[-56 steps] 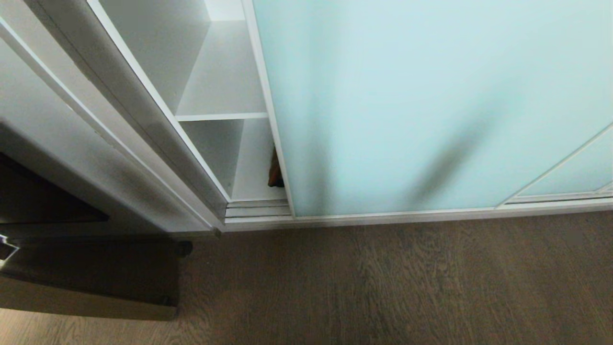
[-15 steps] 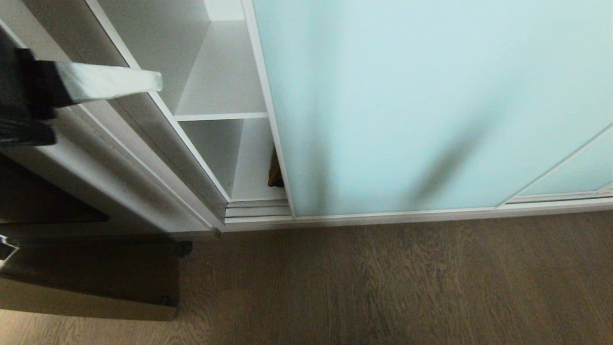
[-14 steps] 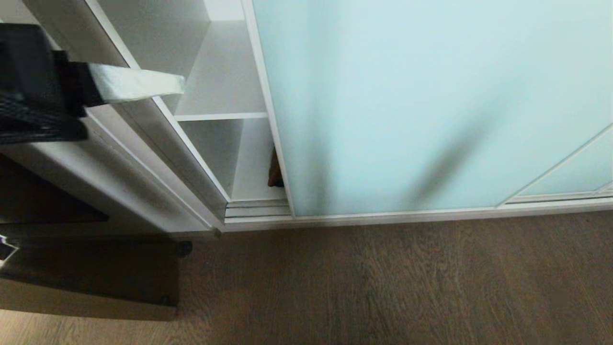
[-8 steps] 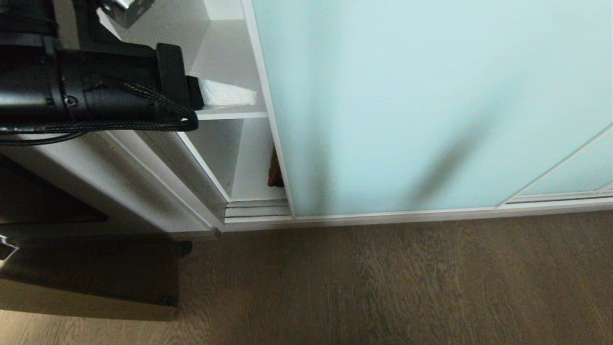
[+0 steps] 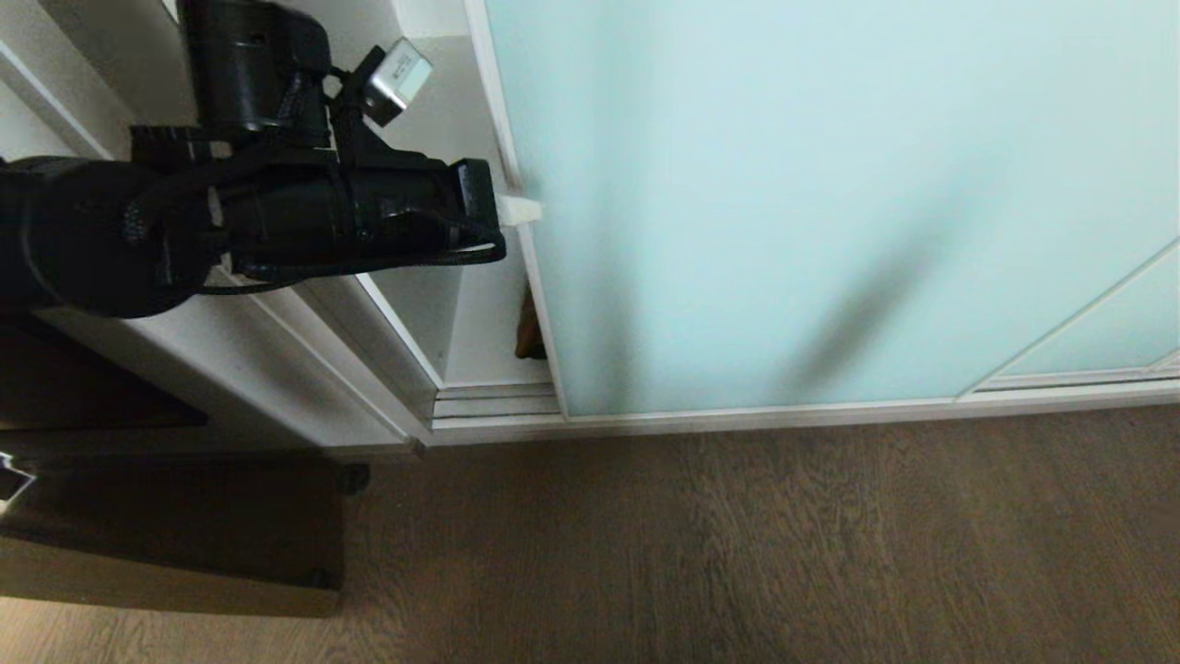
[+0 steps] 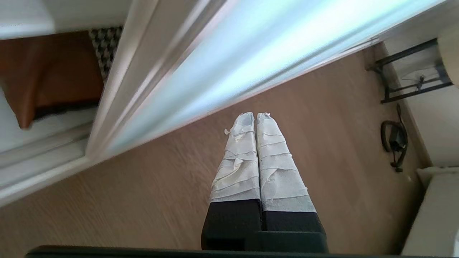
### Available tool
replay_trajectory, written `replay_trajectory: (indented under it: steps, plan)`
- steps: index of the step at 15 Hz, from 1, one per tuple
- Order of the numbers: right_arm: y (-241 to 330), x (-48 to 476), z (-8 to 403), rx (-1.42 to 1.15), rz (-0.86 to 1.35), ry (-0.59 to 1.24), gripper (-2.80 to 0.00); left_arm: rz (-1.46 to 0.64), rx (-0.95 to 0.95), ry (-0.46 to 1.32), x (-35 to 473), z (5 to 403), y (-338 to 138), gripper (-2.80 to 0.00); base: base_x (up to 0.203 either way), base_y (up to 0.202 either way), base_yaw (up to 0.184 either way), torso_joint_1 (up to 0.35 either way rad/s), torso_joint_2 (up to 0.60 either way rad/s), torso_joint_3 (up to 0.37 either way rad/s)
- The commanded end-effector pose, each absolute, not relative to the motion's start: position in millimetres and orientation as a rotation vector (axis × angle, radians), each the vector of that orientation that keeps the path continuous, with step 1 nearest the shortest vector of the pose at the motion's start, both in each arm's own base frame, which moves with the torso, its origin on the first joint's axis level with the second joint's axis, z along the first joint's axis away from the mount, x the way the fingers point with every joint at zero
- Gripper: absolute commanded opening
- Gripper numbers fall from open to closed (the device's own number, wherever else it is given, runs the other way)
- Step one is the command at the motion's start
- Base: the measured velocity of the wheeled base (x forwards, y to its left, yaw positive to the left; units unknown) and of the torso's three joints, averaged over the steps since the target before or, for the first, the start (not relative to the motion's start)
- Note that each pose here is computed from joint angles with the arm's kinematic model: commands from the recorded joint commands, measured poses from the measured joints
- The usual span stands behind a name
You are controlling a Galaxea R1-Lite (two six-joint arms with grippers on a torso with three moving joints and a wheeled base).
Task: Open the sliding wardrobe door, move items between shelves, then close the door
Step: Close the door
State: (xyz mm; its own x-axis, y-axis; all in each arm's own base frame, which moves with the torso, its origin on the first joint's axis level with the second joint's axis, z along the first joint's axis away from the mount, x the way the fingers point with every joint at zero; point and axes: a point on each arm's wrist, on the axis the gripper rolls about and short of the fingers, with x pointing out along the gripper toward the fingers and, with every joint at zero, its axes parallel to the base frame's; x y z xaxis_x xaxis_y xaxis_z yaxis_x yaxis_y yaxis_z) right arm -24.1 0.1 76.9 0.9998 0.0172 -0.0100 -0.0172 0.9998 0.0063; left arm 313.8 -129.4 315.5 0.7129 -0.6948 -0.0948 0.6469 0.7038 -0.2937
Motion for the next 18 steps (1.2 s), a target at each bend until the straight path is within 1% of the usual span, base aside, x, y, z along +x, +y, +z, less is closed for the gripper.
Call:
replay_trajectory:
  steps: [1, 6, 10, 15, 18]
  plan:
    - [0, -24, 77, 0.006, 0.018, 0.009, -2.80, -0.748, -0.253, 0.246, 329, 300, -137, -2.80, 0.000, 0.000, 0.000, 0.000, 0.00, 0.000]
    - [0, -24, 77, 0.006, 0.018, 0.009, -2.80, -0.644, -0.267, 0.152, 349, 293, -145, -2.80, 0.000, 0.000, 0.000, 0.000, 0.00, 0.000]
    - [0, -24, 77, 0.006, 0.018, 0.009, -2.80, -0.584, -0.265, 0.140, 352, 288, -153, -2.80, 0.000, 0.000, 0.000, 0.000, 0.00, 0.000]
    - [0, -24, 77, 0.006, 0.018, 0.009, -2.80, -0.585, -0.273, 0.135, 361, 281, -159, -2.80, 0.000, 0.000, 0.000, 0.000, 0.00, 0.000]
    - [0, -24, 77, 0.006, 0.018, 0.009, -2.80, -0.514, -0.274, 0.108, 369, 280, -161, -2.80, 0.000, 0.000, 0.000, 0.000, 0.00, 0.000]
